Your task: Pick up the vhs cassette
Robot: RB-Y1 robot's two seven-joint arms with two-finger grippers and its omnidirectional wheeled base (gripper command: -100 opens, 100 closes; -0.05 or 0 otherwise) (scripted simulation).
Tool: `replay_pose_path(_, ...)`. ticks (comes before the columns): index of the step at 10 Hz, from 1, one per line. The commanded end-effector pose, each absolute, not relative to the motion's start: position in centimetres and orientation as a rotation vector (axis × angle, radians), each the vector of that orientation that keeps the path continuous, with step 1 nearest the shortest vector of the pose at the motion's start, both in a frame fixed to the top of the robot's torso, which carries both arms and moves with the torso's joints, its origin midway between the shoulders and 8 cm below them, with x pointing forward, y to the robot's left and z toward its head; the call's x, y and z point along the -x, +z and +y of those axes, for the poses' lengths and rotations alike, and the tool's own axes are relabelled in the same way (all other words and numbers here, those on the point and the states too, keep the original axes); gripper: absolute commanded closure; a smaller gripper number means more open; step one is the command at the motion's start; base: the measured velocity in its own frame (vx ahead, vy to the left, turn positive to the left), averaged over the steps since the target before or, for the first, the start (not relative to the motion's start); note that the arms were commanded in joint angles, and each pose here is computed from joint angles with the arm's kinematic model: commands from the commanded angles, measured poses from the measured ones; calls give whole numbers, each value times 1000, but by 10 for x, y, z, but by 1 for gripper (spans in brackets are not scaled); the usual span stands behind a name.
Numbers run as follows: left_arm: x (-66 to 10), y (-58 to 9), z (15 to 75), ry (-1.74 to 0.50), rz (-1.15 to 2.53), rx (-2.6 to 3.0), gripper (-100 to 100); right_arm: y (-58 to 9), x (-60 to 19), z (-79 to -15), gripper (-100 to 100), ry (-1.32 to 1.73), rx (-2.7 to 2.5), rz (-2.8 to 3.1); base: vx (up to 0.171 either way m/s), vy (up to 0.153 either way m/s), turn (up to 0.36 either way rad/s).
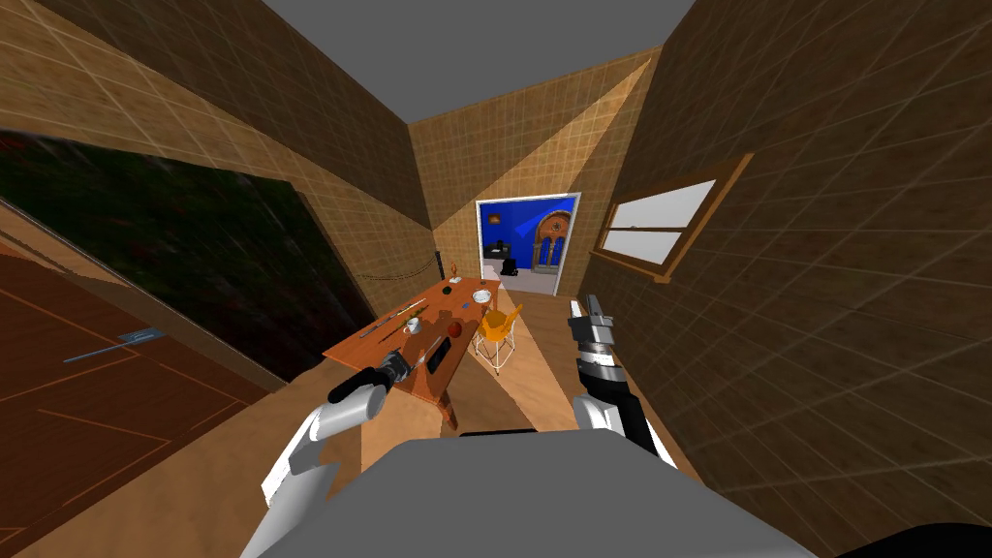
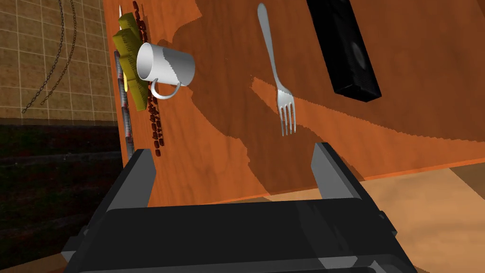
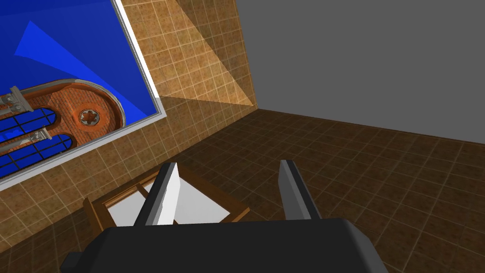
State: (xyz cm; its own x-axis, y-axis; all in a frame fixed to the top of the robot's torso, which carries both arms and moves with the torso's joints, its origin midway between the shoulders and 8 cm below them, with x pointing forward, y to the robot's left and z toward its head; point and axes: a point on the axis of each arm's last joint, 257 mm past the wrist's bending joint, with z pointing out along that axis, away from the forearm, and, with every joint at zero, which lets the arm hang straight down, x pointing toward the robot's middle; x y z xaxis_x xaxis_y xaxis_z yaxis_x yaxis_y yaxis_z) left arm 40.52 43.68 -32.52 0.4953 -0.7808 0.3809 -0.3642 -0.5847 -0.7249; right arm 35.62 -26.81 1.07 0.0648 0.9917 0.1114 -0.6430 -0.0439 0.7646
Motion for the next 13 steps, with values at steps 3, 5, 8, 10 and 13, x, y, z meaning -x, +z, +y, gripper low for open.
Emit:
replay_pose_path(3,-389,-355,446,-871,921,2311,-100,11,-356,-268,0,1447,-784,577,95,-60,27)
replay_pose_path(5,-378,-370,451,-814,907,2393,-100,11,-356,-268,0,1447,-784,577,141,-72,58)
replay_pose_path(8,-360,-391,456,-729,894,2495,-100,11,-356,-268,0,1447,-784,577,107,-42,27)
replay_pose_path(10,-347,-404,461,-667,871,2570,-100,11,-356,-268,0,1447,-784,577,135,-66,41)
replay_pose_path(13,-327,-419,462,-568,857,2667,-100,11,-356,-268,0,1447,-784,577,135,-73,48)
